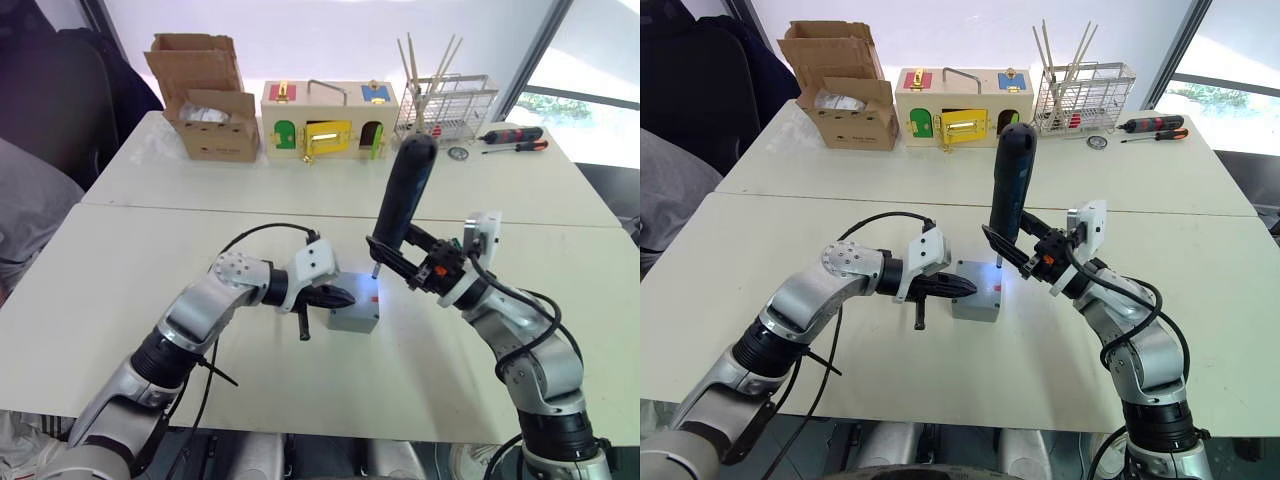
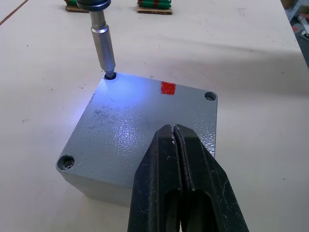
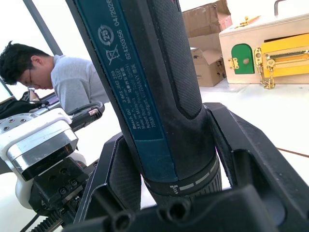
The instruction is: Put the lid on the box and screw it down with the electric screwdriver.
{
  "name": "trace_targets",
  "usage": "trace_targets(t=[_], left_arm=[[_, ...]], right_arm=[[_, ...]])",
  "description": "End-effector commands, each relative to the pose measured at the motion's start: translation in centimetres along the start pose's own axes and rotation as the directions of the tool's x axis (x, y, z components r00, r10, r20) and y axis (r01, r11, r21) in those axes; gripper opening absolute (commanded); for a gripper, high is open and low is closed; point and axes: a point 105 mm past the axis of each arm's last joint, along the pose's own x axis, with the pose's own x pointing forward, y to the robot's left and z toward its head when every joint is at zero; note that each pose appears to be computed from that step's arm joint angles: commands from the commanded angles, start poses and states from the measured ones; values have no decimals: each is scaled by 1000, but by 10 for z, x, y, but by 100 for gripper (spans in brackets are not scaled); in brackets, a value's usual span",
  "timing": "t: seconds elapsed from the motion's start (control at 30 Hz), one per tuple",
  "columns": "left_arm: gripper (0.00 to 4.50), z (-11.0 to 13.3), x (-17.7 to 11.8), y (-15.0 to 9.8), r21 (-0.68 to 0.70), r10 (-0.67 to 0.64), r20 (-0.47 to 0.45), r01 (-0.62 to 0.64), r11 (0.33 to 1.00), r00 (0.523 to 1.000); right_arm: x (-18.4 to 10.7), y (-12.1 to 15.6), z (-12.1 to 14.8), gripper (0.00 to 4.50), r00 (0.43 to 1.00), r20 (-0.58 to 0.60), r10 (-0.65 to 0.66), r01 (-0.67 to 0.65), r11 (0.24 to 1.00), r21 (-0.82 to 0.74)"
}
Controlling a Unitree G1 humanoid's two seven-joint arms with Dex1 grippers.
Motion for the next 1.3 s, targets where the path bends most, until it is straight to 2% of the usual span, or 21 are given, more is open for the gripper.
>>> trace_targets(t=[0.03,0.2,0.27,0.43,0.6,0.7,0.8,0.83,0.9,0.97,1.07,1.13,1.2,1.23,1.27,1.3], left_arm=[[0,-8,2,-3,-17,-8,-25,8,1000,1000],[0,-10,2,-4,-24,-12,-26,11,1000,1000],[0,-11,2,-4,-27,-12,-28,11,1000,1000],[0,-18,3,-4,-22,-4,-48,3,1000,999],[0,-21,4,-4,-36,2,-34,-3,999,999],[0,-11,2,4,-37,55,27,-54,998,998],[0,14,-5,14,-68,119,155,-109,992,981],[0,21,-8,17,-75,134,189,-121,990,973],[0,39,-15,23,-97,165,262,-144,985,951],[0,55,-24,23,-77,154,299,-137,988,942],[0,66,-31,13,10,94,275,-101,995,957],[0,69,-34,5,53,53,253,-69,996,966],[0,70,-33,-7,113,-7,221,-18,993,975],[0,71,-31,-18,149,-52,207,21,989,977],[0,73,-30,-28,181,-85,208,47,982,974],[0,75,-28,-35,201,-104,211,61,978,972]], right_arm=[[-8,6,-48,190,984,-175,13,10,992,128],[-9,5,-42,190,987,-163,6,13,993,116],[-6,5,-32,190,988,-151,13,0,996,85],[3,-2,20,190,999,-35,-10,10,1000,19],[5,-9,107,190,988,153,-18,27,998,-55],[0,-14,142,190,975,219,-32,42,998,-40],[-4,-22,160,190,970,237,-56,51,998,30],[-4,-26,162,190,971,225,-77,63,996,71],[-5,-34,148,190,992,86,-96,82,985,155],[-12,-51,151,190,987,24,-158,152,976,157],[-33,-90,149,190,937,-122,-328,336,941,47],[-47,-106,146,190,902,-207,-379,390,921,15],[-68,-124,139,190,845,-329,-420,447,894,8],[-86,-139,131,190,785,-417,-459,509,861,12],[-108,-155,117,190,681,-523,-513,587,809,-29],[-125,-166,109,190,601,-586,-545,634,771,-67]])
